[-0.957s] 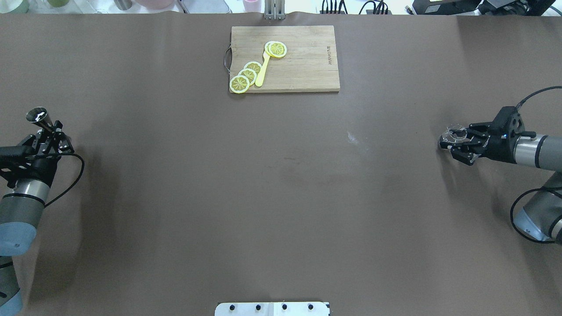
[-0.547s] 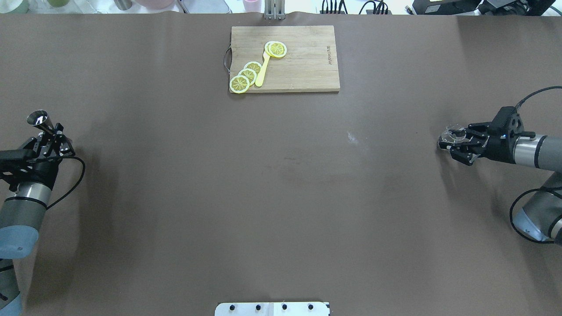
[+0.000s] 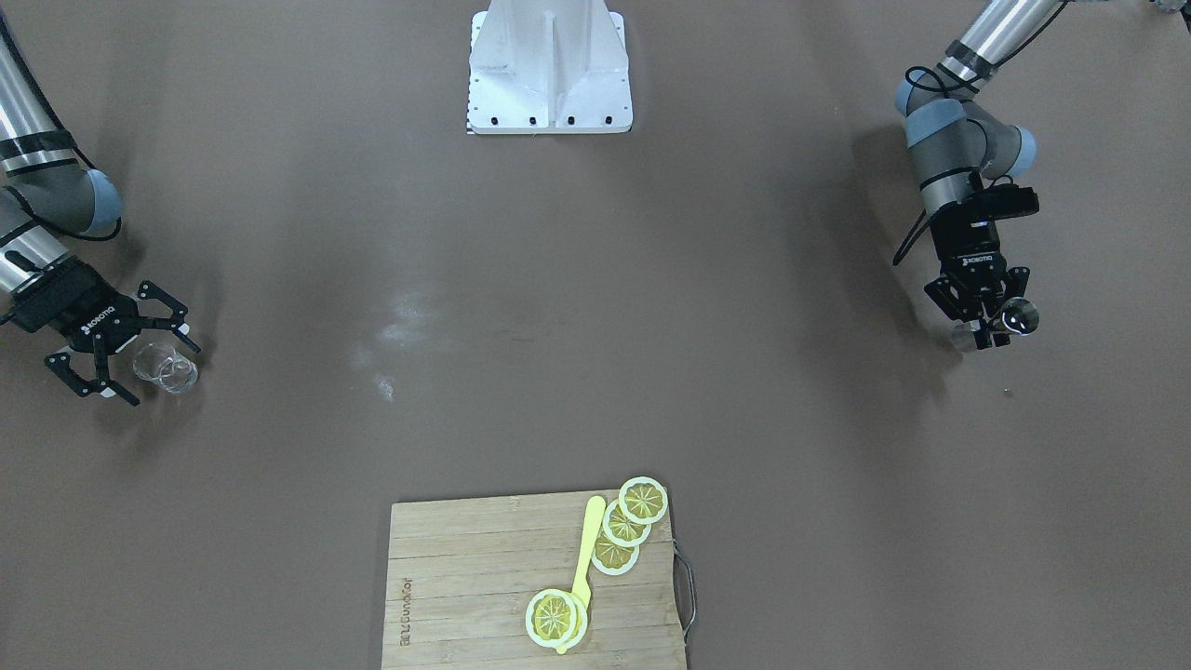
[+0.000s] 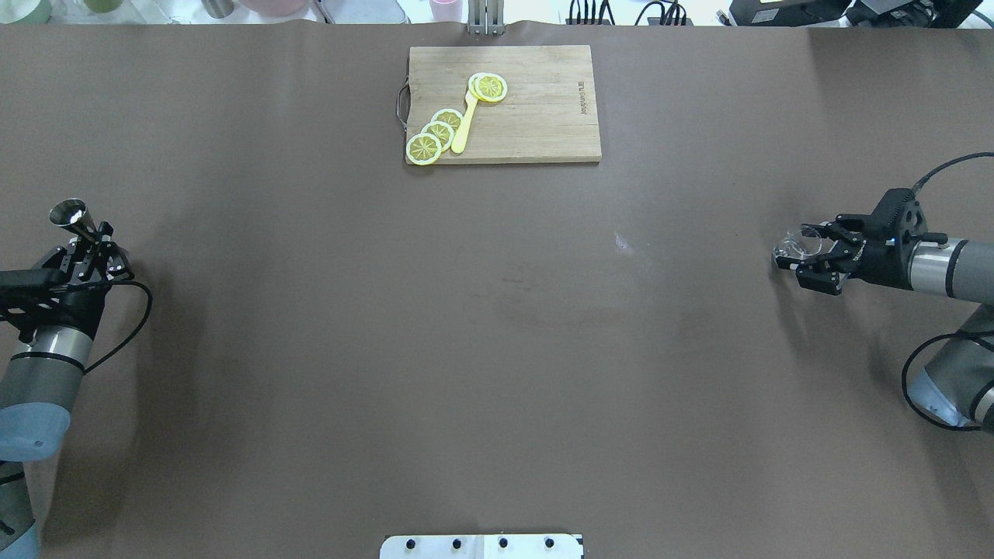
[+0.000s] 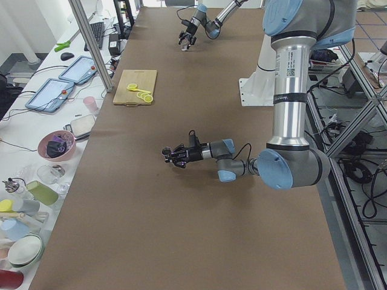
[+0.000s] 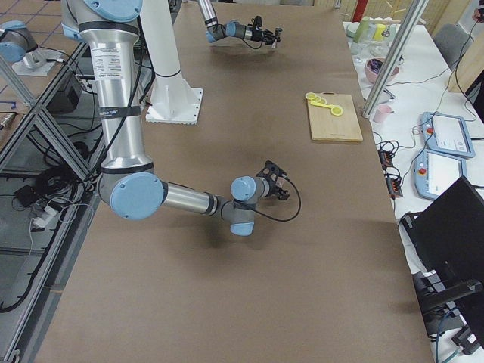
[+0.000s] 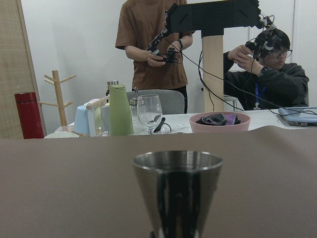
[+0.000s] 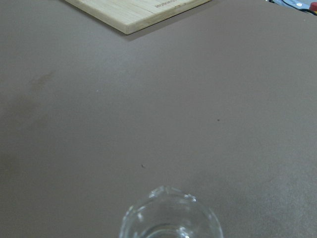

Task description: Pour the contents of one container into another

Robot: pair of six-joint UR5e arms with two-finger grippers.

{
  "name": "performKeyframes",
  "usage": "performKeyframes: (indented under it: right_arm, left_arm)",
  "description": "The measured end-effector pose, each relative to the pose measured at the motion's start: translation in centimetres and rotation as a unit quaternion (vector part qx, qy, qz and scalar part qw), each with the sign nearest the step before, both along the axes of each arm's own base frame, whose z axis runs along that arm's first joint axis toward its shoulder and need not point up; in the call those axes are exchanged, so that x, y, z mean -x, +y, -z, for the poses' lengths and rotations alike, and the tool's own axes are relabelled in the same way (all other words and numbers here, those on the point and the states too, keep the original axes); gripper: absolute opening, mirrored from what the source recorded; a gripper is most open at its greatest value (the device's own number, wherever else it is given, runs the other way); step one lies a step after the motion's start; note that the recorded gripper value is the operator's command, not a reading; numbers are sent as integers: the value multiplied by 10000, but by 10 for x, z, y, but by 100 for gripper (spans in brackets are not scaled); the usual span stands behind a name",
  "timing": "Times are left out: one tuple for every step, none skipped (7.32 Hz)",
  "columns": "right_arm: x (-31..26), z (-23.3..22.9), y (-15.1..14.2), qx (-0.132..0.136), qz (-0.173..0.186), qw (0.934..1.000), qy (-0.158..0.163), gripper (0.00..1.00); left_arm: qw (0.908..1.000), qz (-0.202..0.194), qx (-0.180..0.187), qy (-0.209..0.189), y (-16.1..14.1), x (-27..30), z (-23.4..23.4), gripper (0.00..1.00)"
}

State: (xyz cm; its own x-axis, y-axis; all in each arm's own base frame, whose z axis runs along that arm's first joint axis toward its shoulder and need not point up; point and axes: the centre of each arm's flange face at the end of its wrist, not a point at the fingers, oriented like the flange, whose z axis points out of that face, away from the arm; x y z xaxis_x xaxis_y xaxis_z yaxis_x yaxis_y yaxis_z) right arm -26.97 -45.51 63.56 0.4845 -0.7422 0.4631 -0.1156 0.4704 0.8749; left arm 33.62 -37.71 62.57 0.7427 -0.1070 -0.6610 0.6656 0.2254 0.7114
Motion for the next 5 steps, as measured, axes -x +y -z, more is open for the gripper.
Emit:
performKeyframes:
  right_arm:
    - [-1,1,1,-5,17,10000,-10,100]
    - [-2,2,2,-13,38,10000,-23,100]
    - [-7,4,6,-8,87,10000,-44,100]
    - [-15,5,12,29,157,9999,-66,100]
    - [-29,3,20,95,205,9997,-69,100]
  left_arm:
    - [10000,-15,0,-2,1,-1,0,0]
    - [10000,-30,2,-11,1,-2,0,0]
    - [10000,-40,9,-37,1,-3,0,2]
    - [10000,-52,17,-57,1,-5,1,7]
    - [10000,-62,21,-62,1,-6,1,10]
